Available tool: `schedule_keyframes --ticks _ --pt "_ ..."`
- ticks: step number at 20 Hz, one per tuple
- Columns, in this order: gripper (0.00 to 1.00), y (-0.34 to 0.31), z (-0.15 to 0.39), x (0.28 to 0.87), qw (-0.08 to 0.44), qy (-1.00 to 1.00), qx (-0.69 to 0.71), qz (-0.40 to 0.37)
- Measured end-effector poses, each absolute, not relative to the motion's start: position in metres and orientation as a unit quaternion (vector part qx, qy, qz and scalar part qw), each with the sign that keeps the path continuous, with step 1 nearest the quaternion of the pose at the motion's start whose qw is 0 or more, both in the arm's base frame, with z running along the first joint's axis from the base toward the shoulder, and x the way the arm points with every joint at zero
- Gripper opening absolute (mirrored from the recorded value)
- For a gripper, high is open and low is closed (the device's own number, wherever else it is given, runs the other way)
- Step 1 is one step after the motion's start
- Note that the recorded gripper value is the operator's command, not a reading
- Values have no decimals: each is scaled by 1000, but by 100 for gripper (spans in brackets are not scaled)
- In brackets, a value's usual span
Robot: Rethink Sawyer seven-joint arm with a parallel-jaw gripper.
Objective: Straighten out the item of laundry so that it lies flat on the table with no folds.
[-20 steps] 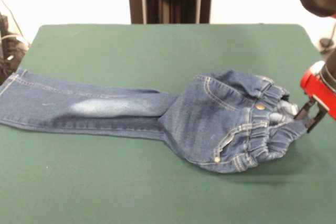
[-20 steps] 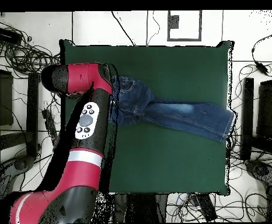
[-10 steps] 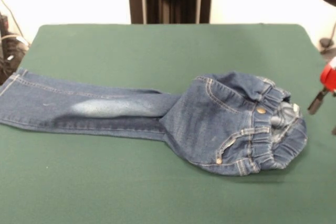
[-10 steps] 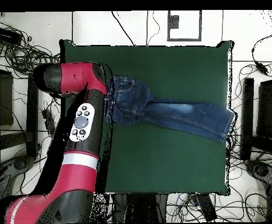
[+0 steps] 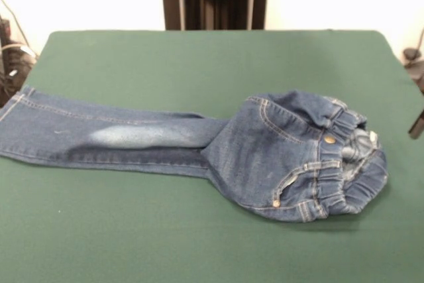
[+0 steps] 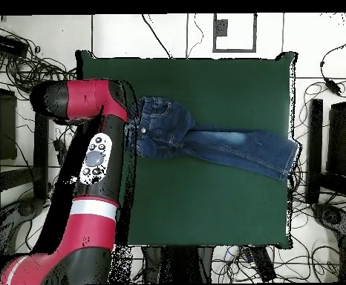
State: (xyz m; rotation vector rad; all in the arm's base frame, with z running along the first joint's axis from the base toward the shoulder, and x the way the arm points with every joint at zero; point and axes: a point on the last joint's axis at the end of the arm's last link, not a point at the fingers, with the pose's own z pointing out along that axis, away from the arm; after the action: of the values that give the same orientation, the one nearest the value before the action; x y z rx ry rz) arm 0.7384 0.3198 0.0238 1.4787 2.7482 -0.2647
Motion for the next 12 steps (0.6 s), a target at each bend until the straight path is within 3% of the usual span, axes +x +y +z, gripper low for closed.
schedule_keyframes --ticks 12 --pt "100 279 46 740 31 857 512 -55"
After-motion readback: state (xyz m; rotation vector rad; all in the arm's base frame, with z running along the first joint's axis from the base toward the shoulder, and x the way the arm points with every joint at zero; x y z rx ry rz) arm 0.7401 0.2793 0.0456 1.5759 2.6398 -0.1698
